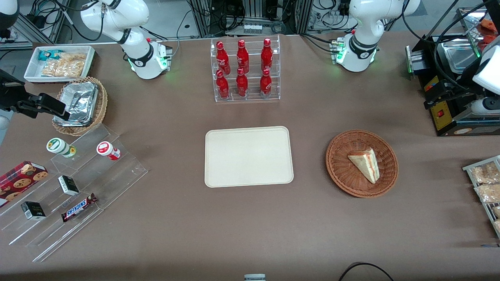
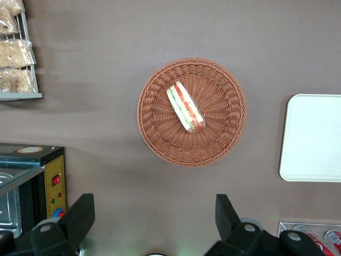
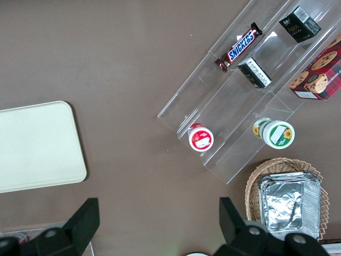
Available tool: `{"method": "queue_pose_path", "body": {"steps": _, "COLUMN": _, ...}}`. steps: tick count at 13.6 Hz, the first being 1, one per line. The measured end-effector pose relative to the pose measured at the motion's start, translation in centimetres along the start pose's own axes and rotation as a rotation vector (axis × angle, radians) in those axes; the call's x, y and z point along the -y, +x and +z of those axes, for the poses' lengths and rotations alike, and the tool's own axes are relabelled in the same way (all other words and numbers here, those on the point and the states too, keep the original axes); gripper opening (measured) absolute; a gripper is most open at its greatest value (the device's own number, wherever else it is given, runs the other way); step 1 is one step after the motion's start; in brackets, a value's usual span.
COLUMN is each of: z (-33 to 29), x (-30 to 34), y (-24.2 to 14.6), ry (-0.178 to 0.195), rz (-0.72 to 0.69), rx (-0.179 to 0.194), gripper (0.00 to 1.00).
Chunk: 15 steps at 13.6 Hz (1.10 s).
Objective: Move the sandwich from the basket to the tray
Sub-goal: 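Move the left gripper over the wrapped sandwich in the wicker basket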
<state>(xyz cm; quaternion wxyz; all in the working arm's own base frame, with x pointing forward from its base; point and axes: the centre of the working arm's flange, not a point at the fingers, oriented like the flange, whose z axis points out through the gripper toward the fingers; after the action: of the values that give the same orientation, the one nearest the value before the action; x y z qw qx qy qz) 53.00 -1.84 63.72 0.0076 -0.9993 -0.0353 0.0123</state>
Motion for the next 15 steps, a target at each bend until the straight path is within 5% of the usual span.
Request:
{"method": "queue_pose_path", "body": {"steps": 4, "z": 0.5, "x": 0.2, "y": 0.1, "ry": 0.001, "rz": -0.014, "rx": 0.01, "gripper": 1.0}}
{"method": "queue_pose_path", "body": {"steps": 11, "z": 10.6, "x": 0.0, "y": 5.4, "ry": 0.002, "rz": -0.092, "rx": 0.096, "gripper": 1.0}}
{"method": "queue_pose_path", "body": {"steps": 15, "z": 18.7, "x": -0.6, "y": 7.2, "ry": -0.005, "rz": -0.176, "rx": 0.074, "gripper": 1.0}}
